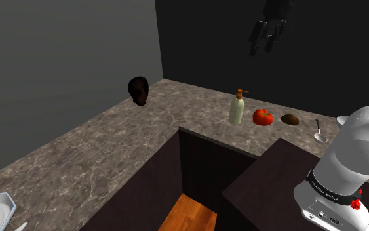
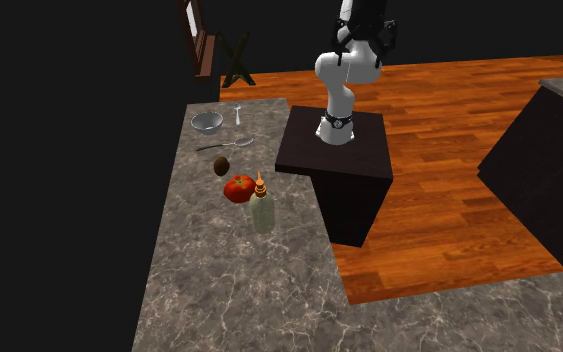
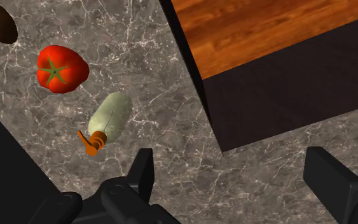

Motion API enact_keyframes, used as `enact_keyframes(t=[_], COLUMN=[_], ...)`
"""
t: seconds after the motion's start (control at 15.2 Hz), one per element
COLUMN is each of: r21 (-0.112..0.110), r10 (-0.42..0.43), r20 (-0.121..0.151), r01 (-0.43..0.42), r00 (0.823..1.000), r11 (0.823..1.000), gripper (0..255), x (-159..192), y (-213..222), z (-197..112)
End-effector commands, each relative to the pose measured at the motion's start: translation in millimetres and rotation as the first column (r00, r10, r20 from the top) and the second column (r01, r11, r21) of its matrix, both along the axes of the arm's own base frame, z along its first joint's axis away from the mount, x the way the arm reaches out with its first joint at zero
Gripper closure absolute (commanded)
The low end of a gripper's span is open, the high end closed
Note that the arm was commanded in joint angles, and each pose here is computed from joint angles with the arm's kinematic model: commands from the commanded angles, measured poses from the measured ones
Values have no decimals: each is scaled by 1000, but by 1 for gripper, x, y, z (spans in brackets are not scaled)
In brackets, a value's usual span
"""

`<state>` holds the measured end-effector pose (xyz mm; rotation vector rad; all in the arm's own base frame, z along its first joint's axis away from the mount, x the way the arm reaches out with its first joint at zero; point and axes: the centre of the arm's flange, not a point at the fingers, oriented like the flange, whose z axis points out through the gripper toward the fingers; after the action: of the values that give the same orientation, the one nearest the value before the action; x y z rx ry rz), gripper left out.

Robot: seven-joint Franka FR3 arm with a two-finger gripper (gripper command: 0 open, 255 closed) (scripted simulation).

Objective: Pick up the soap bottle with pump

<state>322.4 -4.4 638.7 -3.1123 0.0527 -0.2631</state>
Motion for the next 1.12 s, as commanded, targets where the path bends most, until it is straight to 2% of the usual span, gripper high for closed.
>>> enact_keyframes(t=[0.0,1.06], r21=[0,37], r10=[0,6], r20=[0,-34], r01=[0,-5], r00=[1000,999], r11=[1000,999], gripper=[0,0], x=[0,109], y=[0,-126], z=[0,-138])
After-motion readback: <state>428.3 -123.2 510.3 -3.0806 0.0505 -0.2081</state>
